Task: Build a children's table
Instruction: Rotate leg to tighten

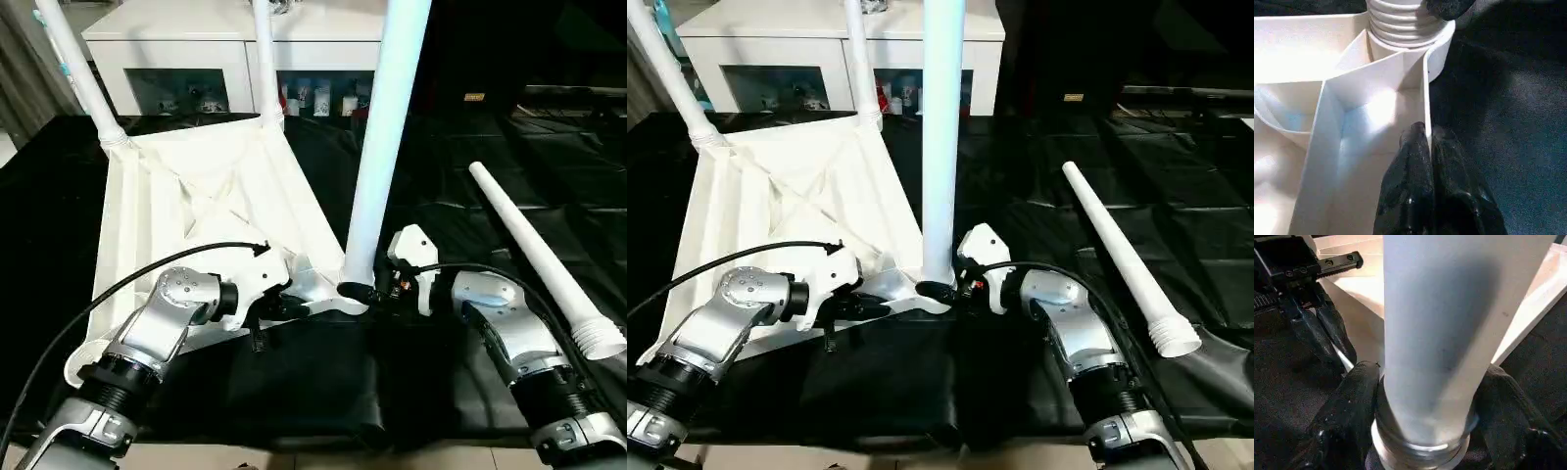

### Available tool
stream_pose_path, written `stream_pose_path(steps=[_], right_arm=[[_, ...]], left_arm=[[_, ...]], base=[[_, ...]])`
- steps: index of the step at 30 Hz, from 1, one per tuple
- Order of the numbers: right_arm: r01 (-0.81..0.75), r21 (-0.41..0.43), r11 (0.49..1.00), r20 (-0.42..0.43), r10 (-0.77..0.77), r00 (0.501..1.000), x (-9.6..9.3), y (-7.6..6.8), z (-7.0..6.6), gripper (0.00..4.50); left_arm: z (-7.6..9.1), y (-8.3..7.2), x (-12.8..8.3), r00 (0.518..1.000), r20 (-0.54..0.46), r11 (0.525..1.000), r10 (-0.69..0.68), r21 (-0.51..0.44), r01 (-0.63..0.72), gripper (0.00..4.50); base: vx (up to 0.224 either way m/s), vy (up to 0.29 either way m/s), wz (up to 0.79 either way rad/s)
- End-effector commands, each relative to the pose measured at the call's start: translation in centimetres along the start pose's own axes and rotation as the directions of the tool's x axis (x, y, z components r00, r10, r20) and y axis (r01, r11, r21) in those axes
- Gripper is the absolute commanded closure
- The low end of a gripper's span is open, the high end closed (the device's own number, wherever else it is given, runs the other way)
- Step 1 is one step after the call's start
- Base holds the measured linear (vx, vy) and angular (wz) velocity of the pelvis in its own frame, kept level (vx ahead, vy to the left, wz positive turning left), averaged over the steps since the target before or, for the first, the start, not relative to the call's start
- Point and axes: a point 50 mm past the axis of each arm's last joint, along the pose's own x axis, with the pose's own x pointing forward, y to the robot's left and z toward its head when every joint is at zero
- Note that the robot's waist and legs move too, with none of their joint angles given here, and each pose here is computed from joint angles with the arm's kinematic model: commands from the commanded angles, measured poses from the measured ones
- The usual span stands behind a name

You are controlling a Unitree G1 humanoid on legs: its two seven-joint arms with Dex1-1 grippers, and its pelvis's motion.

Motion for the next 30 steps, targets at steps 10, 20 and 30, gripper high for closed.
stream_pose_path(steps=[10,20,30], right_arm=[[0.394,0.217,0.893,-0.175,-0.362,0.916,2.8,-0.6,-3.7,1.96],[0.648,0.338,0.682,-0.387,-0.527,0.757,7.6,0.5,-4.0,1.96],[0.685,0.321,0.654,-0.400,-0.562,0.724,8.3,0.1,-3.5,1.96]], left_arm=[[0.4,1.0,2.5,0.989,-0.019,0.984,0.143,-0.106,-0.145,4.50],[2.5,1.2,8.1,0.937,-0.091,0.890,0.338,-0.293,-0.350,4.50],[2.8,1.5,8.3,0.928,-0.103,0.878,0.358,-0.301,-0.372,4.50]], base=[[0.000,0.000,0.00],[0.000,0.000,0.00],[0.000,0.000,0.00]])
